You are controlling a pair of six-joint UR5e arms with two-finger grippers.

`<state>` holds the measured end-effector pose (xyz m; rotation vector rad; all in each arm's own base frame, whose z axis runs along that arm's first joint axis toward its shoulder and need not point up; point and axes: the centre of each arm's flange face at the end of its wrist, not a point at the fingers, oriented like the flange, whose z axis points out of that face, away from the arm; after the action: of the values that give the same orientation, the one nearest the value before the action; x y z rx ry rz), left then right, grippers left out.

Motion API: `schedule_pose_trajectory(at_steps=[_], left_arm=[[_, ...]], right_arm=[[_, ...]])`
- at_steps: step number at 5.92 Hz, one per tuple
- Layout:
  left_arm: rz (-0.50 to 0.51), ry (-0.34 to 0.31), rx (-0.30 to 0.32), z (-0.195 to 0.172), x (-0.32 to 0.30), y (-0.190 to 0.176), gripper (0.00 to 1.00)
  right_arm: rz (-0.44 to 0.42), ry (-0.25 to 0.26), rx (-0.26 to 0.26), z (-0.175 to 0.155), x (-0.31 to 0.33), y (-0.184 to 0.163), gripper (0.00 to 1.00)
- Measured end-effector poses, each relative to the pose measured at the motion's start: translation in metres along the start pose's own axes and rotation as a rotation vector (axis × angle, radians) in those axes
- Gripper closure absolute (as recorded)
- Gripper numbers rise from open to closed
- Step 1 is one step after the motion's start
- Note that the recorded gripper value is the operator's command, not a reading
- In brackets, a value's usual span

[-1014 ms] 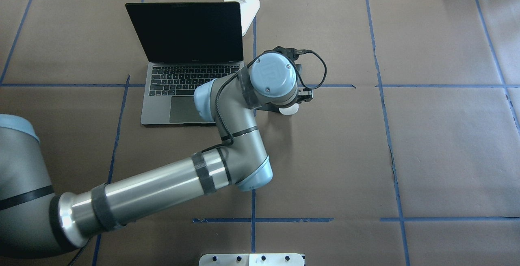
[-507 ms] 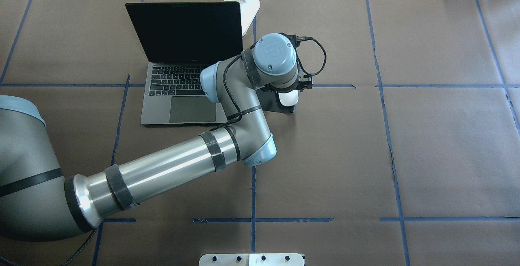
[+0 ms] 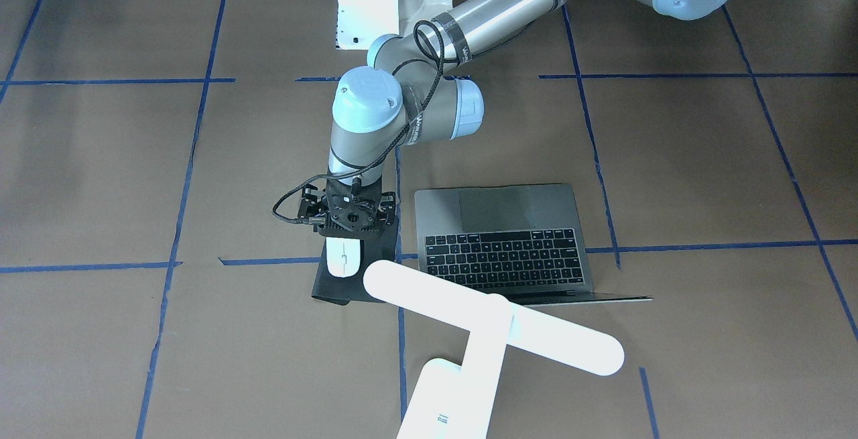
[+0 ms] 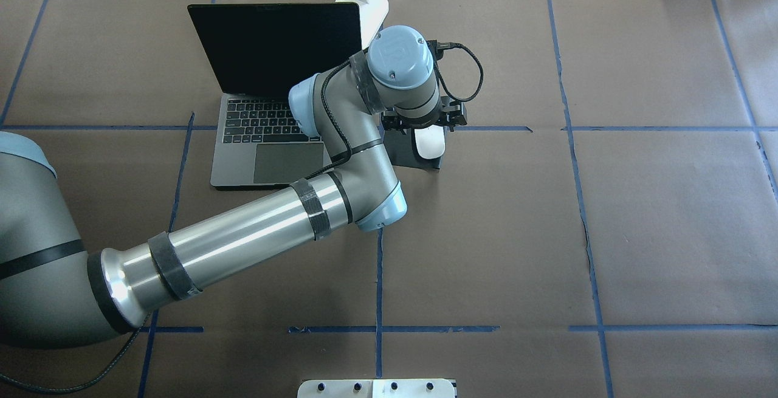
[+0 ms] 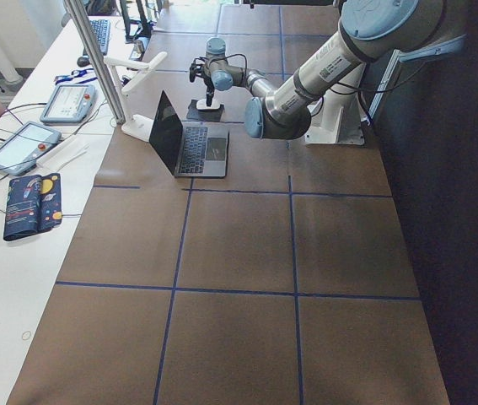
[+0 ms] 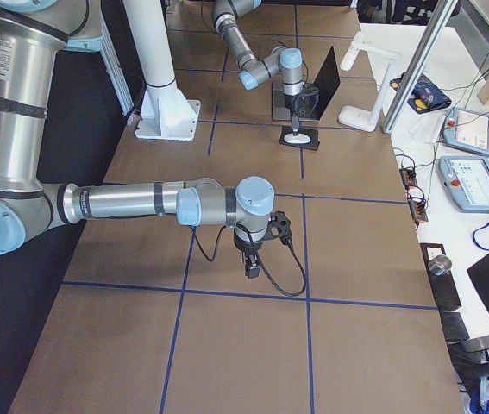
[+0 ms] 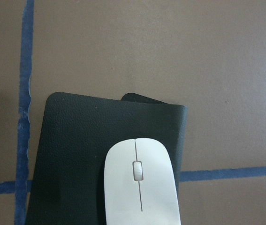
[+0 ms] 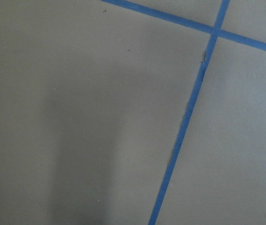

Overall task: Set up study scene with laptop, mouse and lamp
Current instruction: 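Lower the mouse onto the pad and open the left gripper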

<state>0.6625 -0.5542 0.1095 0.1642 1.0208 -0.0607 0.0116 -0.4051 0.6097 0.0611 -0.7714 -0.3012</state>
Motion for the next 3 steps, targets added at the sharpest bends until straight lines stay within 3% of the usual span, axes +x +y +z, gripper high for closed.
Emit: schedule_pose_trajectory(at_steps=[2, 3], left_arm=[[-0.002, -0.035, -0.061, -0.037, -0.054, 0.025, 0.0], [0.054, -0.067, -0.075, -0.064, -0.108, 0.05, 0.0]], right_arm=[[-0.001, -0.003, 0.001, 0.001, 0.0, -0.003, 0.0], [-0.001, -0.003, 0.0, 0.002, 0.002, -0.008, 0.0]])
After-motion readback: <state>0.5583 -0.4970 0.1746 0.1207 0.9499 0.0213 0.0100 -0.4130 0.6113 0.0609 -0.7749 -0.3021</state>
